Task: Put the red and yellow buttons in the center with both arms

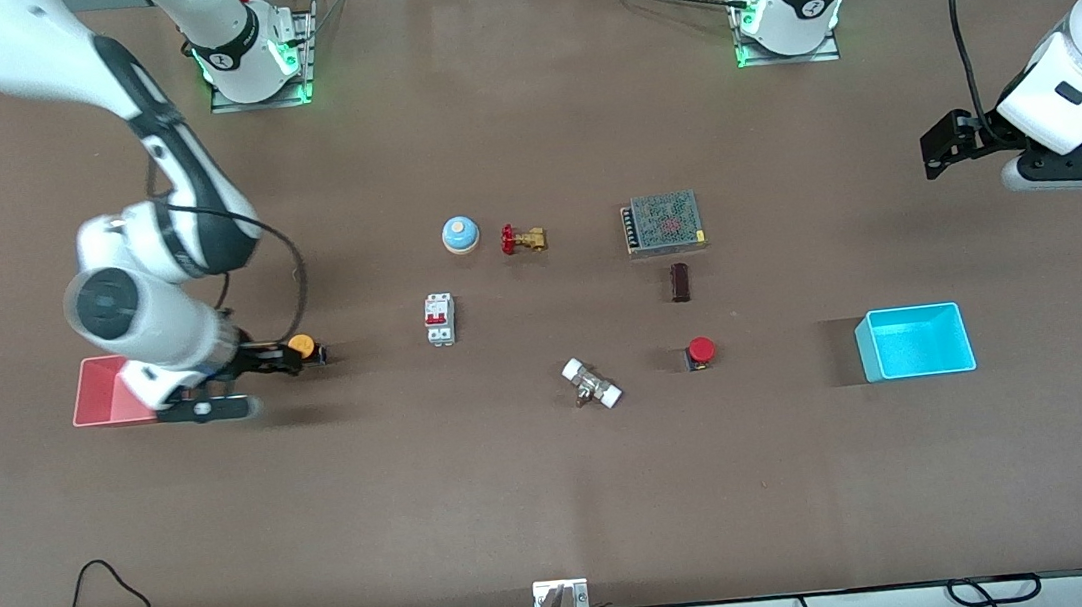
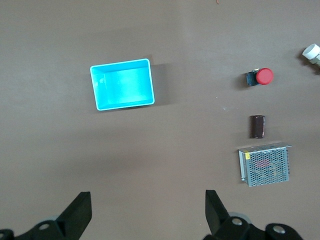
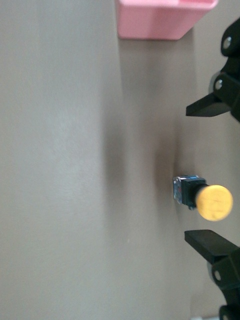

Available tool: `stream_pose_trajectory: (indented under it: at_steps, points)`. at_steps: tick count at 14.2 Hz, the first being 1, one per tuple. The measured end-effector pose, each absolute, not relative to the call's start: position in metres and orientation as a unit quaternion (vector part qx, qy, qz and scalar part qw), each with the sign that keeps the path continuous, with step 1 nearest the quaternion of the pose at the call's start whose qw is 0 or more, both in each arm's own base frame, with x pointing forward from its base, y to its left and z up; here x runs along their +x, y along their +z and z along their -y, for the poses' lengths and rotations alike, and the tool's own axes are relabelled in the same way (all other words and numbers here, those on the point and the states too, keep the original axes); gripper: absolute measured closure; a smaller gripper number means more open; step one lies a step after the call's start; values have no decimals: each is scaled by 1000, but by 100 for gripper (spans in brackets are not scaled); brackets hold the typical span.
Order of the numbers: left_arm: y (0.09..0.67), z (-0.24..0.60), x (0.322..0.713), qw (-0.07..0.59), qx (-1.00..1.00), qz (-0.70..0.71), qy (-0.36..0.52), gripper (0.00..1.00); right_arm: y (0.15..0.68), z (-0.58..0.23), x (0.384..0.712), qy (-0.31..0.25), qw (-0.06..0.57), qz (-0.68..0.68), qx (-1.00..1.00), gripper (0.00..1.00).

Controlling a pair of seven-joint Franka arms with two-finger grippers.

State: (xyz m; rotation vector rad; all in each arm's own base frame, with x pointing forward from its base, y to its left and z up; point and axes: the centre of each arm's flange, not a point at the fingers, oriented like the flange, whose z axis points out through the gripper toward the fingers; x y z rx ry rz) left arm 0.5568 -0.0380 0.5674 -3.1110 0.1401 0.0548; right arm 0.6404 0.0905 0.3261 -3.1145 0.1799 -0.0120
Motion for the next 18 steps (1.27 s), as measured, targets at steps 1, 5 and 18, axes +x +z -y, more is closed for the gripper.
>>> stream_pose_trajectory:
  at_steps: [1,5,18]
  points:
    - [567,38,557,11,-999,-44,18,0,355,-79,641,-1,15,-71,-997,0]
    - [567,37,557,9,-999,-43,18,0,475,-35,631,28,-2,-103,-994,0]
    - [566,36,559,9,-999,-43,19,0,582,1,570,81,-18,-41,-996,0]
